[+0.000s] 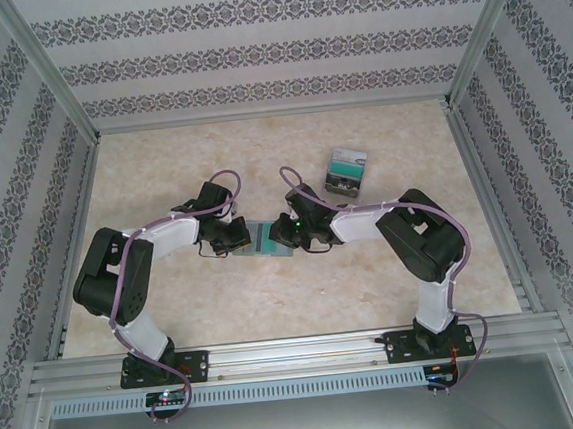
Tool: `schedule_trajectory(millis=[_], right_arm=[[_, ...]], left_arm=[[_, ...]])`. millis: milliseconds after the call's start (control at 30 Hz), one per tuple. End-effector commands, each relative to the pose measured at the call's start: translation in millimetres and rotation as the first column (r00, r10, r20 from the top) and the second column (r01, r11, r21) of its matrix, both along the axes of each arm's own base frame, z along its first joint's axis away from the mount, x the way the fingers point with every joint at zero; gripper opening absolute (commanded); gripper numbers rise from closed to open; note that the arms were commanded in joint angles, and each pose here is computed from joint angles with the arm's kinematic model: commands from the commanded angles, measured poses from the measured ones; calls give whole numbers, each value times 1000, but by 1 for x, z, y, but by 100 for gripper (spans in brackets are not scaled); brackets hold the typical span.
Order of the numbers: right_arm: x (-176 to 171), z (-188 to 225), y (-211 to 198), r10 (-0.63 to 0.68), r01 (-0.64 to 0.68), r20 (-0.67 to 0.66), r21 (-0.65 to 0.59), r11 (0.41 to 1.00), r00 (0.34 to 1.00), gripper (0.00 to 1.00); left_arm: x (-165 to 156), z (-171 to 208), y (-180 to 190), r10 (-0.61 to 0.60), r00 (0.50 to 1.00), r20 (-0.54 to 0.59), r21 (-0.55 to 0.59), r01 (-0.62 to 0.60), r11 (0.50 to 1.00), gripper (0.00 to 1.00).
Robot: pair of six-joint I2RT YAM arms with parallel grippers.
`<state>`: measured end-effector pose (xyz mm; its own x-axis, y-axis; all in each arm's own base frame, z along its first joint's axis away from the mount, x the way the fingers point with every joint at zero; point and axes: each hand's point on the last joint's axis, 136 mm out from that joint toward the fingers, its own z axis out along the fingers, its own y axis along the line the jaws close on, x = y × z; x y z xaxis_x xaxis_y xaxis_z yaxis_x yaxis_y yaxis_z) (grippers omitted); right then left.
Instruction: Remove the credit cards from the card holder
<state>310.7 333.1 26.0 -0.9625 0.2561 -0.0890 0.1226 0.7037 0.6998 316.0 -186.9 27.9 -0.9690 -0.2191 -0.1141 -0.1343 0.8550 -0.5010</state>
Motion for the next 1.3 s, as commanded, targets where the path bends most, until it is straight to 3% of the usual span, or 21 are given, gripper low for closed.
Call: schedule_trajectory(millis=[0,300,700,867,1033,1167,1267], right_arm=[[-3,-13,3,8,-9,-29,-19,1000,1000,18],[-5,-14,-10,-17,16,-22,-50,999,1000,0],[-13,-1,-71,-61,66,40,-137,988,997,0],[-9,26,-86,-49,67,123,-142,988,991,0],[0,75,-99,18,37,259,-205,978,966,0],[8,122,-123,153,7,386,-382,924,910,0],[17,156,-145,306,1,473,-545,839,826,0]], left_arm=[[-10,-7,-4,-27,999,-43,6,28,1000,0],[-9,-5,-2,-28,999,-36,18,29,999,0],[-7,2,1,-31,999,-10,32,32,999,3],[-5,12,0,-36,999,13,25,36,999,10],[1,40,-1,-40,995,94,9,39,999,28],[7,75,3,-34,980,198,14,32,999,63],[11,103,10,-16,959,284,18,11,1000,88]])
